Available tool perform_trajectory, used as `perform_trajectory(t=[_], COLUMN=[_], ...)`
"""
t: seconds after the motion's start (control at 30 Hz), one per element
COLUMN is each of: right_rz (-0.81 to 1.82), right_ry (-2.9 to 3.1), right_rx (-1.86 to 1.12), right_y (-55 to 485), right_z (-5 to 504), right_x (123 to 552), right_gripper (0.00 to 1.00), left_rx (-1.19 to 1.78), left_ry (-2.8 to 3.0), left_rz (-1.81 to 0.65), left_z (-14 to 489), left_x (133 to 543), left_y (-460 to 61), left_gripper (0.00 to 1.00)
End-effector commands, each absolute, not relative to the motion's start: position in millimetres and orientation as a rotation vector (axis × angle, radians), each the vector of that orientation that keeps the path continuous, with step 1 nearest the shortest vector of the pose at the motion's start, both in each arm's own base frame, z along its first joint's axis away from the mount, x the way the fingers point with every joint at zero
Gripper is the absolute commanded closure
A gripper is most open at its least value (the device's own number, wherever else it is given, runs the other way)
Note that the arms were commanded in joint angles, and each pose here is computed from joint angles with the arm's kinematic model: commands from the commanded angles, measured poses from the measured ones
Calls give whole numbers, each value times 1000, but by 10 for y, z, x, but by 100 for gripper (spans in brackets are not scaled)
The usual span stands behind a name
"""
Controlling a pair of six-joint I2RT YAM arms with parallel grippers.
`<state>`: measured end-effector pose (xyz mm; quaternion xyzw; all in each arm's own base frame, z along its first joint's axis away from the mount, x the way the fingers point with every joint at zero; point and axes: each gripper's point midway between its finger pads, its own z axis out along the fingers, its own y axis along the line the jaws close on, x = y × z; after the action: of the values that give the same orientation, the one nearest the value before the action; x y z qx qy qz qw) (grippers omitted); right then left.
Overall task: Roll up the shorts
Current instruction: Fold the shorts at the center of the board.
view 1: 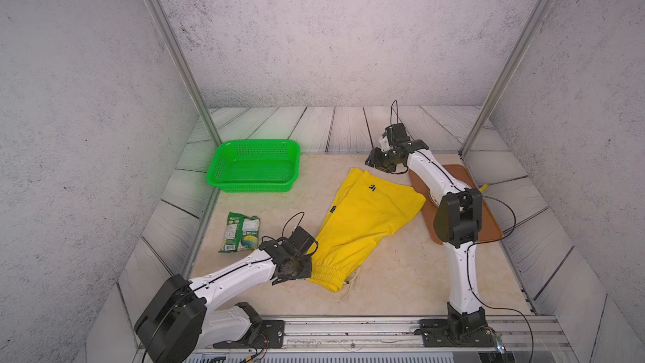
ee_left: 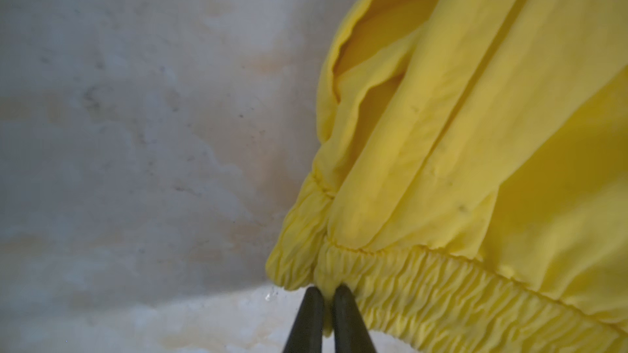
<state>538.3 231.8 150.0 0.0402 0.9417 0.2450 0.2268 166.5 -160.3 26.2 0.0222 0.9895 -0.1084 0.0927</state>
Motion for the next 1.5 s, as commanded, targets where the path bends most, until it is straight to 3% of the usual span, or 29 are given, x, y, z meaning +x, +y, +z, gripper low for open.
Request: perform_trajectory(t=[0.0,0.23,0.53,0.87,1.27,1.47], right_rz=[627,586,301,302,570,664], right_ry=[2696,2765,2818,2820,2526,2565], right_rx=[161,162,244,240,89,106], right_y=[2377,2659,2417,2428,2935,3193], right_z=[1204,852,469,447,1534,1098], right_x=[5300,5302,5276,5282,5450,5561], right_gripper=[47,47,53,99,100,100], left_rx=[103,289,325,327,361,380], left_ry=[3050,3069,3064,3062,3070,3087], left_rz=[-380,-446,-432,-431,-457,-446], left_z=[66,5,-1,-17,-23,-71], left_x=[1437,1331,1286,1254,1181,1144], left_y=[-1629,-1892,-1908,-1891,-1888,-1877], left_gripper=[98,100,100,100,100,100])
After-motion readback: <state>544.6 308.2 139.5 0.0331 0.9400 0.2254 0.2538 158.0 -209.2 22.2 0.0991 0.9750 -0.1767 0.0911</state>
